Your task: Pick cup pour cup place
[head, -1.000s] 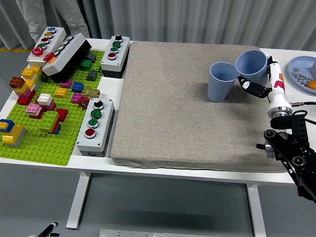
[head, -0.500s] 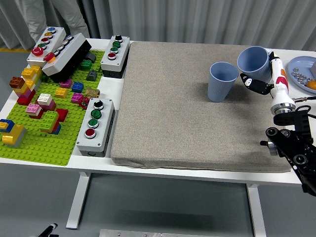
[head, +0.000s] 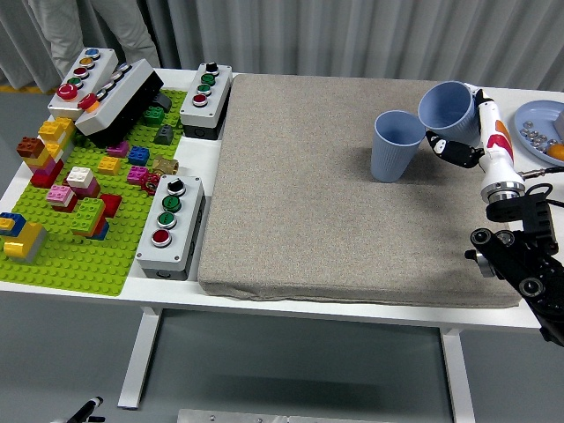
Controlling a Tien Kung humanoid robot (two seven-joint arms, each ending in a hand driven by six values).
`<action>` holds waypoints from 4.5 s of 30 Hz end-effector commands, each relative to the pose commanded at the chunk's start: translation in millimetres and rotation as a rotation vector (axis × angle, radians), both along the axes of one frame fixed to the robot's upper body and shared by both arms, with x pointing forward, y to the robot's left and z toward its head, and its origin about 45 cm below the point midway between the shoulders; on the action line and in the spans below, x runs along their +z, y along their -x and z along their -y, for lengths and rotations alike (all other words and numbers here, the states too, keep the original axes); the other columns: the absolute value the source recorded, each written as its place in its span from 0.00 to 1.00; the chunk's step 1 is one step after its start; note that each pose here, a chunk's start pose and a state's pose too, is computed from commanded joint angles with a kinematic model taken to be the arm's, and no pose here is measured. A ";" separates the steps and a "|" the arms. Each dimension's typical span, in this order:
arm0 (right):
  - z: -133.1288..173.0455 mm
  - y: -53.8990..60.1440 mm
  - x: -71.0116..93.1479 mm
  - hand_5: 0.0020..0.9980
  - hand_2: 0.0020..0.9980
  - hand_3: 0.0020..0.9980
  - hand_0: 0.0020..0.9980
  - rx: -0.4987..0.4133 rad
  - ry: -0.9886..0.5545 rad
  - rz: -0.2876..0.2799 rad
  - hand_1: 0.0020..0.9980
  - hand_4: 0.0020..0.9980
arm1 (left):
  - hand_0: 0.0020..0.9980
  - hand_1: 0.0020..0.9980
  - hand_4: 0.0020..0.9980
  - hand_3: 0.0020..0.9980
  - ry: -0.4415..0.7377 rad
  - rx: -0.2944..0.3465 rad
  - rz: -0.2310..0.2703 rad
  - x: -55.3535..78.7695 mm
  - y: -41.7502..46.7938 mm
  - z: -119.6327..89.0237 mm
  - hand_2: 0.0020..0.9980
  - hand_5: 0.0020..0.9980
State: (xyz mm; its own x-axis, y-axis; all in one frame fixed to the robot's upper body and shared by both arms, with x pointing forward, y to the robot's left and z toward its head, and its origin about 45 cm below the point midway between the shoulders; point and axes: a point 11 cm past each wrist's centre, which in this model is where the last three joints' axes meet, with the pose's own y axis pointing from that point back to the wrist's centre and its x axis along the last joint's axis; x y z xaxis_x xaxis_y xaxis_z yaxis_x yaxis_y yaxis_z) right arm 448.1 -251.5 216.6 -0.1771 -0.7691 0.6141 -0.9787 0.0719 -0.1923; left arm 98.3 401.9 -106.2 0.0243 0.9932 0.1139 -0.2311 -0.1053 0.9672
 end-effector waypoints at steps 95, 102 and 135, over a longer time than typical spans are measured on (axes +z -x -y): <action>-12.2 -3.7 27.9 0.00 0.58 0.62 0.79 0.008 0.402 0.096 0.66 0.62 | 0.84 0.80 0.64 0.79 -0.005 0.003 -0.001 0.7 0.4 -2.5 0.88 0.98; -11.3 -3.7 30.4 0.00 0.58 0.62 0.79 0.000 0.433 0.102 0.66 0.62 | 0.84 0.80 0.64 0.79 -0.006 0.004 -0.003 0.5 1.7 -3.0 0.88 0.98; -19.9 -1.4 35.2 0.00 0.59 0.61 0.80 0.006 0.468 0.114 0.66 0.62 | 0.84 0.80 0.64 0.79 -0.008 0.004 -0.002 1.2 0.7 -4.6 0.88 0.98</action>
